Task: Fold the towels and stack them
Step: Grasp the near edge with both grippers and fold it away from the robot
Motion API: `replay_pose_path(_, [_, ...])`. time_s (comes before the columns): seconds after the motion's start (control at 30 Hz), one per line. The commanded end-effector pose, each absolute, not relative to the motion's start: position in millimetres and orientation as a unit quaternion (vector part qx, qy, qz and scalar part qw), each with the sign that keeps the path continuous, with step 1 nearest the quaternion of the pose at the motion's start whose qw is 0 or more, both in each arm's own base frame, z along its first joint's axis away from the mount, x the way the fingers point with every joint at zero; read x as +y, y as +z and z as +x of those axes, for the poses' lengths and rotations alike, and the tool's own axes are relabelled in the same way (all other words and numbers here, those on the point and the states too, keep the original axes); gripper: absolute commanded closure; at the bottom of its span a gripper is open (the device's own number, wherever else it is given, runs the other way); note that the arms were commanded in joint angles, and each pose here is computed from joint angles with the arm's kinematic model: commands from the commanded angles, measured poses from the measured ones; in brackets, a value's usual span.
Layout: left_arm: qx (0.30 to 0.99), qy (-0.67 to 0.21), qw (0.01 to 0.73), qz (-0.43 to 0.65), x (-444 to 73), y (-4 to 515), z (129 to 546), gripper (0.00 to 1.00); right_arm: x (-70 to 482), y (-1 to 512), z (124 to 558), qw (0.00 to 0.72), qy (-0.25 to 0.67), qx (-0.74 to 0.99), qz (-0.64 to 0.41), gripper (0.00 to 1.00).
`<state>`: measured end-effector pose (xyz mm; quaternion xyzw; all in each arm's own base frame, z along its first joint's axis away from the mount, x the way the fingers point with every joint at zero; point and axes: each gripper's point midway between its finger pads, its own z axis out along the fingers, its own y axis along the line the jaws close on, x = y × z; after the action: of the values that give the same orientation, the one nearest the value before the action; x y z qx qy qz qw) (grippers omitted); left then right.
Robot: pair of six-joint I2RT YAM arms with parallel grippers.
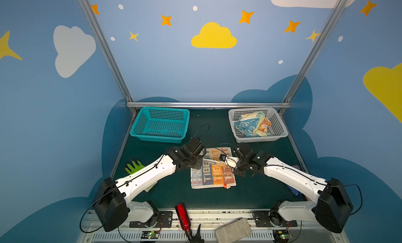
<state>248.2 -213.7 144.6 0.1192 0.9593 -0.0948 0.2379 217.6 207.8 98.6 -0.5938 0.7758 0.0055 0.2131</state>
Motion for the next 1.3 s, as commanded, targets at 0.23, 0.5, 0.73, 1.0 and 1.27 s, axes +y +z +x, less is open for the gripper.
replay_pose_path(0.23, [0.969,-0.077,0.209,0.107,-208.2,114.4,226.6,0.96,201.2,73.7,190.4,0.156,-0.041,0.803,-0.574,1.00])
replay_pose_path(0.5, [0.971,-0.082,0.204,0.096,-205.9,94.8,219.3,0.96,200.9,50.2,177.3,0.103,-0.065,0.794,-0.596,1.00])
replay_pose_path(0.73, [0.972,-0.088,0.201,0.088,-203.9,89.3,214.3,0.95,206.2,35.5,162.7,0.059,-0.052,0.783,-0.616,0.98])
replay_pose_path(1.0, [0.974,-0.090,0.202,0.055,-191.8,85.7,206.4,0.77,216.6,29.6,144.1,0.029,-0.026,0.772,-0.635,0.86])
replay_pose_path(1.27, [0.968,-0.051,0.247,0.005,-164.6,103.7,213.5,0.51,231.5,52.1,123.7,0.043,0.034,0.759,-0.649,0.76])
